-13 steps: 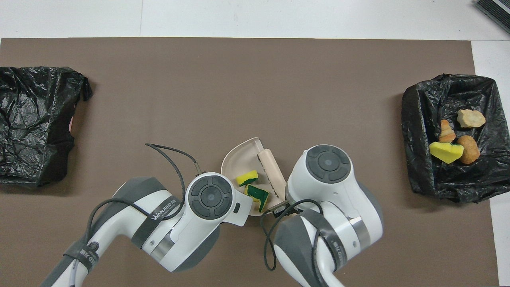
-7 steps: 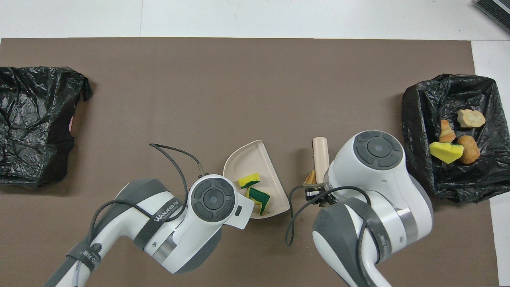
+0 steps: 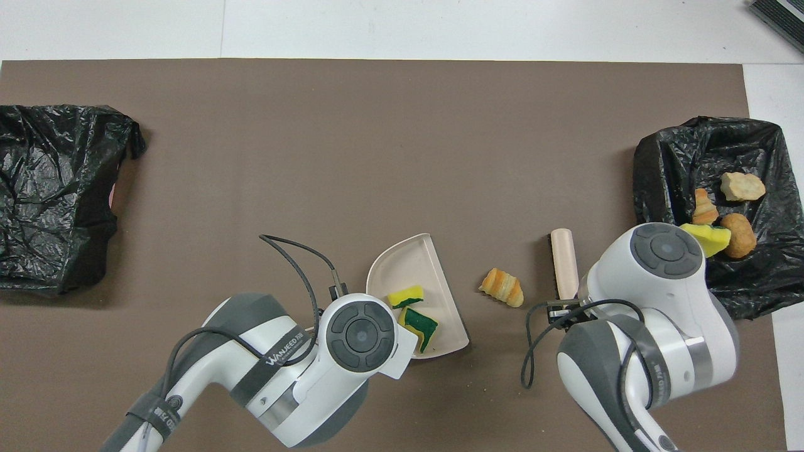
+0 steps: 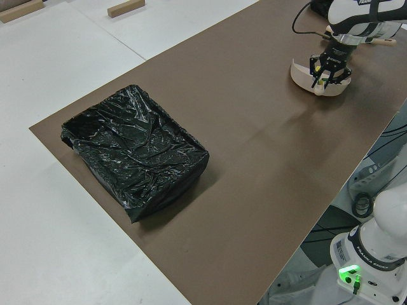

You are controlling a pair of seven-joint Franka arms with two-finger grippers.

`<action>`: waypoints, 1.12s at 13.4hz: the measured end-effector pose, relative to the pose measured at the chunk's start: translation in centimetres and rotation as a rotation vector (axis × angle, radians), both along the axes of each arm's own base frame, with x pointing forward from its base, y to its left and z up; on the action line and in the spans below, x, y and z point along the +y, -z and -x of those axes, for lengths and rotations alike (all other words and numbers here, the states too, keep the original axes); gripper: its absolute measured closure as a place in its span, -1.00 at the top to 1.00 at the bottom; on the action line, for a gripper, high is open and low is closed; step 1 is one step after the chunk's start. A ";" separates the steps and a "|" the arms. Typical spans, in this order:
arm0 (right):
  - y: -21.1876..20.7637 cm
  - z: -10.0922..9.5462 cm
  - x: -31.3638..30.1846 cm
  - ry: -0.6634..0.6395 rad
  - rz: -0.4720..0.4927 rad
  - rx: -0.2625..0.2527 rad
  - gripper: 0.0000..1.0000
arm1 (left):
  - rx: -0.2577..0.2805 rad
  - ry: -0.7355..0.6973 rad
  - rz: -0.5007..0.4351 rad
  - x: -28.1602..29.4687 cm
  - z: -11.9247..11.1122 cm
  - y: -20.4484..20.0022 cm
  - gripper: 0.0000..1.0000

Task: Sweep and dump trash in bin
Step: 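Sweep the bread chunk into the dustpan with the right gripper's brush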

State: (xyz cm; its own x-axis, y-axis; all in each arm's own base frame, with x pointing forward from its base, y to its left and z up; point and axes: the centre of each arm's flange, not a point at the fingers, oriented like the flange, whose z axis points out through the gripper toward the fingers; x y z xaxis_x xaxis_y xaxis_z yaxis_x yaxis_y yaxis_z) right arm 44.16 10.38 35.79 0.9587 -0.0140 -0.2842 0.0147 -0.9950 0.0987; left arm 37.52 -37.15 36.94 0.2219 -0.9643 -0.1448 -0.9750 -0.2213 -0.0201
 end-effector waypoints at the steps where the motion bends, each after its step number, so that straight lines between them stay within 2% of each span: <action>1: 0.9 0.5 0.9 -0.025 -0.002 -0.003 -0.49 | -0.002 0.005 -0.003 -0.1 0.1 0.0 -0.35; 5: 2.1 3.0 8.9 -0.183 -0.037 -0.027 -0.49 | -0.020 0.035 -0.031 0.0 0.3 0.5 -0.35; 9: 2.2 5.2 16.1 -0.192 -0.186 -0.035 -0.49 | -0.015 0.037 -0.041 0.3 0.5 0.9 -0.35; 11: 2.3 5.0 17.0 -0.190 -0.199 -0.027 -0.49 | -0.013 0.035 -0.043 0.5 0.4 1.1 -0.35; 15: 1.6 3.5 14.5 -0.149 -0.175 0.014 -0.49 | -0.009 0.034 -0.042 1.5 -0.6 1.2 -0.35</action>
State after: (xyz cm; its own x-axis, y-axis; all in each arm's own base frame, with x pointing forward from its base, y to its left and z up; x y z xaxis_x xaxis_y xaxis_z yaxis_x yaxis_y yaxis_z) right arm 40.66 24.92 34.15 0.9423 0.1783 -0.2832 0.1632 -0.9836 -0.0763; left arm 38.11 -35.67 35.73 0.1908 -0.9644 -0.1830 -0.9816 -0.1870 -0.0377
